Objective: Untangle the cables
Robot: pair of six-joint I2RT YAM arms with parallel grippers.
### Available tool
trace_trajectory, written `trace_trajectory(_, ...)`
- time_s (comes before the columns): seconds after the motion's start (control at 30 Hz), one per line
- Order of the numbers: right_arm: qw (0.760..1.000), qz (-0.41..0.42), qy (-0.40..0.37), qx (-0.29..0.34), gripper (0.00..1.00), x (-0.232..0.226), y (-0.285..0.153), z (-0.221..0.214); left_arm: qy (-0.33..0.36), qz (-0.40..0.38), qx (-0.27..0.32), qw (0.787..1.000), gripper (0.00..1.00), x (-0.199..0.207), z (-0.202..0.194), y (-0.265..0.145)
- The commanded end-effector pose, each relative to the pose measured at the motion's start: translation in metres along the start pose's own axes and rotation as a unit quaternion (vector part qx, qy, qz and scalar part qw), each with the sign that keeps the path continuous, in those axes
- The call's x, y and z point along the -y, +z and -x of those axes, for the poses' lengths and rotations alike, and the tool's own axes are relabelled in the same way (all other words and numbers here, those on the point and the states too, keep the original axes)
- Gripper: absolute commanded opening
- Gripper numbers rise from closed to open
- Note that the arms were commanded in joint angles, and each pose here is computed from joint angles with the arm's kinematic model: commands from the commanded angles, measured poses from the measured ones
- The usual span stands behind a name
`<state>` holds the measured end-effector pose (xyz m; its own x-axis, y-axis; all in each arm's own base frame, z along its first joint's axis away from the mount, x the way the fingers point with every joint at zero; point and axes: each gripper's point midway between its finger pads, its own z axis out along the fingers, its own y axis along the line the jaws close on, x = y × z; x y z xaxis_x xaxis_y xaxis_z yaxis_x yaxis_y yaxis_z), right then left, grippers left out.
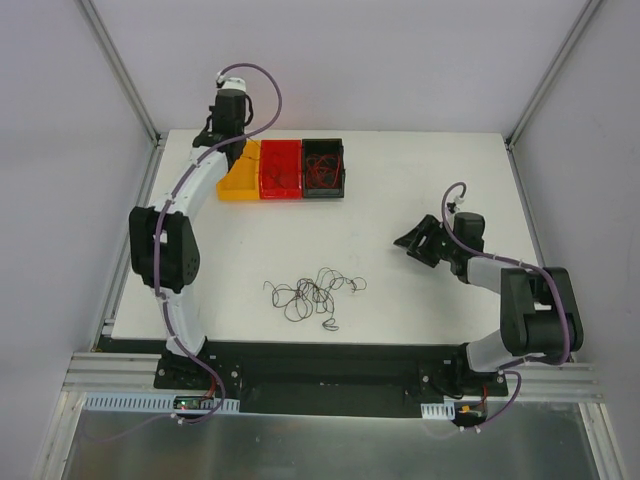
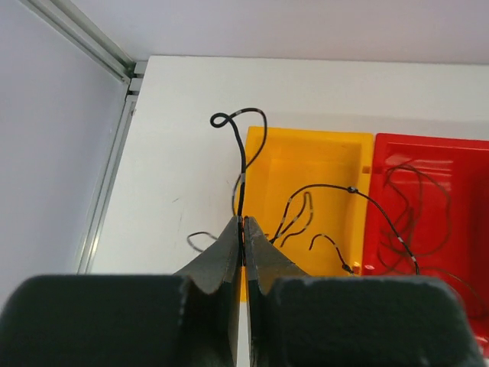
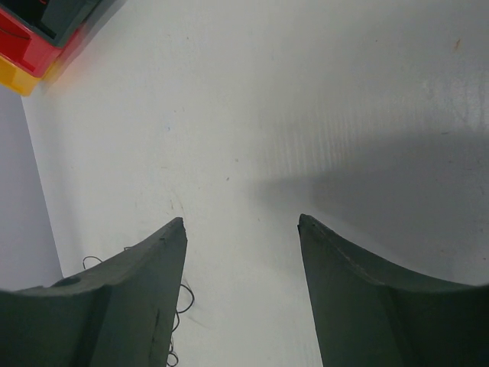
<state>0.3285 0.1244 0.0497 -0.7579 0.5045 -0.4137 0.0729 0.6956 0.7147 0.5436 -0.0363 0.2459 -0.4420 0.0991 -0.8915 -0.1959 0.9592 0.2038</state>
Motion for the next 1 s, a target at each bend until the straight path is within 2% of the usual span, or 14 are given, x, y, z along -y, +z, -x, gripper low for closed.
trace_trajectory(0.0, 1.0, 0.024, -0.013, 0.015, 0.63, -0.01, 0.003, 0.014, 0.061, 0.039, -0.013, 0.997, 0.0, -0.001, -0.01, 0.03)
trace_trajectory(0.13, 1.0, 0.027, -0.009, 0.01, 0.63, -0.011, 0.005, 0.012, 0.073, 0.038, -0.045, 0.996, 0.0, 0.013, -0.042, 0.057)
trace_trajectory(0.27, 1.0, 0.03, -0.003, 0.009, 0.63, -0.011, 0.008, 0.013, 0.034, -0.053, -0.079, 0.995, 0.0, 0.054, -0.078, 0.067)
trace_trajectory(0.37, 0.999, 0.032, 0.0, 0.004, 0.63, -0.01, 0.01, 0.01, 0.02, -0.054, -0.106, 0.993, 0.0, 0.059, -0.099, 0.078)
trace_trajectory(0.43, 0.999, 0.033, 0.001, 0.003, 0.63, -0.01, 0.011, 0.011, -0.007, -0.062, -0.118, 0.991, 0.0, 0.062, -0.108, 0.084)
trace_trajectory(0.57, 0.999, 0.034, 0.0, 0.001, 0.63, -0.01, 0.011, 0.01, -0.013, -0.045, -0.117, 0.992, 0.0, 0.053, -0.098, 0.084)
trace_trajectory(0.6, 0.999, 0.035, 0.0, 0.001, 0.63, -0.011, 0.011, 0.01, -0.014, -0.042, -0.115, 0.992, 0.02, 0.05, -0.094, 0.082)
trace_trajectory(0.67, 0.999, 0.038, -0.002, 0.0, 0.63, -0.012, 0.011, 0.01, -0.019, -0.036, -0.112, 0.993, 0.26, 0.043, -0.085, 0.075)
trace_trajectory(0.9, 0.999, 0.044, -0.003, -0.004, 0.64, -0.016, 0.01, 0.009, -0.051, -0.035, -0.106, 0.992, 0.54, 0.021, -0.058, 0.035)
trace_trajectory(0.93, 0.999, 0.045, -0.003, -0.004, 0.64, -0.017, 0.01, 0.009, -0.063, -0.04, -0.104, 0.992, 0.6, 0.021, -0.054, 0.028)
trace_trajectory(0.97, 0.999, 0.047, -0.005, -0.004, 0.64, -0.018, 0.01, 0.01, -0.075, -0.045, -0.106, 0.991, 0.7, 0.021, -0.054, 0.021)
